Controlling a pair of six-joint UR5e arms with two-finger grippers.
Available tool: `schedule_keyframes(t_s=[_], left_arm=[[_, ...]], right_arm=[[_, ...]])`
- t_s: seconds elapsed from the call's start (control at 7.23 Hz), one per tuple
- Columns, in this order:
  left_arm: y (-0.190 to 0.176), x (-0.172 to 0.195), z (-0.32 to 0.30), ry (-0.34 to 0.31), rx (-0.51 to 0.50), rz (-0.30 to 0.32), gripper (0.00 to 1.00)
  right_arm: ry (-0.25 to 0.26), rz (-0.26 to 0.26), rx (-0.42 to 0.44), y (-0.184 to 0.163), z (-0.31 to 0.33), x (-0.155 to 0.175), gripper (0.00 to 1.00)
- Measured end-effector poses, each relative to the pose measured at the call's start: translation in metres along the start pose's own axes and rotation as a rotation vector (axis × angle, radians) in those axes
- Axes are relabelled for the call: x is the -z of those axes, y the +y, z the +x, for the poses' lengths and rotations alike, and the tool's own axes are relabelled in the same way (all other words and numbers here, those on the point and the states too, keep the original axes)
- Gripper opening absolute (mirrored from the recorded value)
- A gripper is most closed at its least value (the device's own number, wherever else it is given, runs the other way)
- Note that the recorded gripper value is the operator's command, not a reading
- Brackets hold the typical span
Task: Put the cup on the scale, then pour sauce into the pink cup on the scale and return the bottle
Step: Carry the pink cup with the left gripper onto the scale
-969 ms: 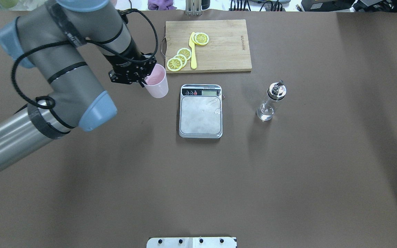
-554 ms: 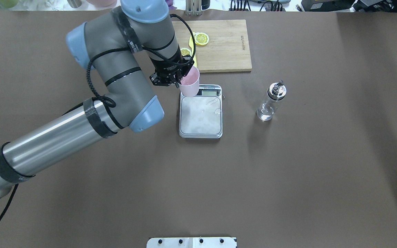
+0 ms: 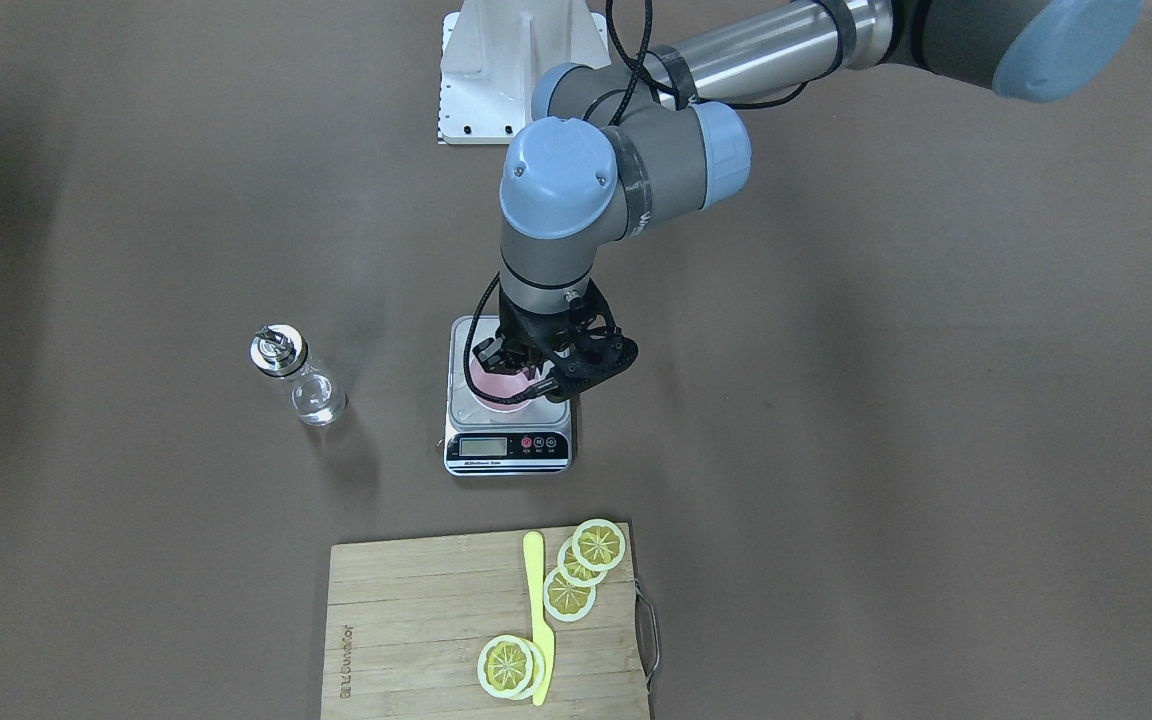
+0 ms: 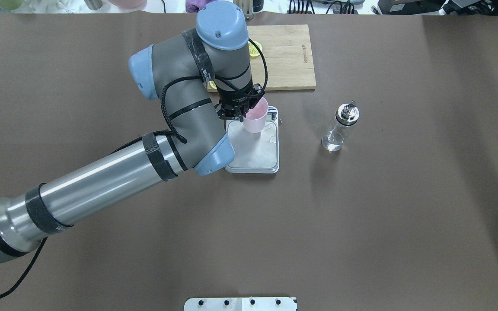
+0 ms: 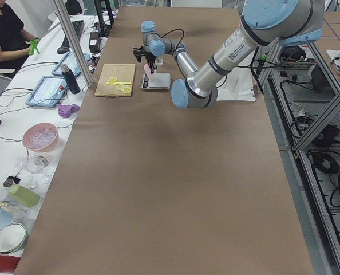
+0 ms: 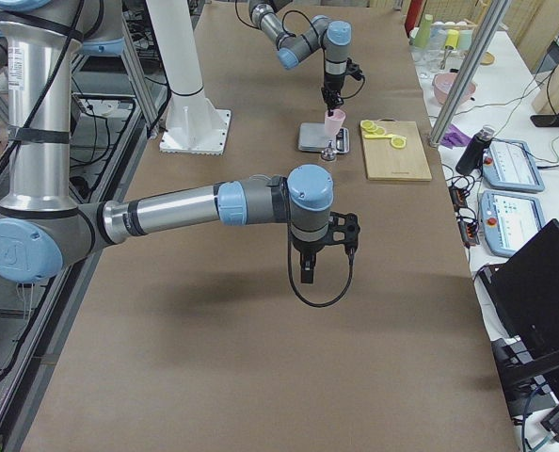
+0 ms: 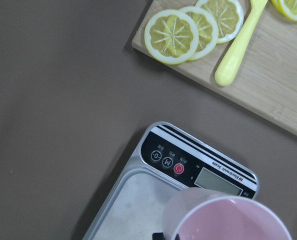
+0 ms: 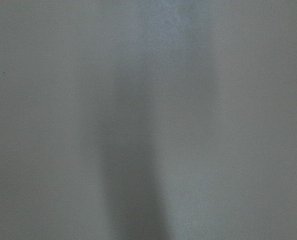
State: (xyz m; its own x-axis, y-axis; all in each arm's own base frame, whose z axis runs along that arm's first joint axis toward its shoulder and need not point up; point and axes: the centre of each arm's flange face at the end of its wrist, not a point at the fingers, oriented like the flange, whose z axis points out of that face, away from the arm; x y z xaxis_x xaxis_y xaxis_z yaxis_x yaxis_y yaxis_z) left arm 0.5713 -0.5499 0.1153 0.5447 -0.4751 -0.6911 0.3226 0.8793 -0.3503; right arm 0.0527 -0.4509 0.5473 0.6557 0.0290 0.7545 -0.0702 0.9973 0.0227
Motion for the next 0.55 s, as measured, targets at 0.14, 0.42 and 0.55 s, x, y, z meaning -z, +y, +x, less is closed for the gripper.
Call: schedule_keyframes(t_s=[0.14,0.42,0.55], left_arm=[[0.003,-0.004,-0.005,-0.004,-0.003,-0.004,0.00],[0.005,-0.005,-0.015,0.001,-0.010,-0.007,0.98],[0.007,-0.002,-0.017,0.007,-0.016,-0.007,0.99]], right_arm=[[0.000,0.000,0.000,0.000,0.000,0.000,1.00],[-0.001,0.002,0.003,0.000,-0.002,0.001,1.00],[-0.003,0.003,0.004,-0.001,-0.003,0.002,1.00]])
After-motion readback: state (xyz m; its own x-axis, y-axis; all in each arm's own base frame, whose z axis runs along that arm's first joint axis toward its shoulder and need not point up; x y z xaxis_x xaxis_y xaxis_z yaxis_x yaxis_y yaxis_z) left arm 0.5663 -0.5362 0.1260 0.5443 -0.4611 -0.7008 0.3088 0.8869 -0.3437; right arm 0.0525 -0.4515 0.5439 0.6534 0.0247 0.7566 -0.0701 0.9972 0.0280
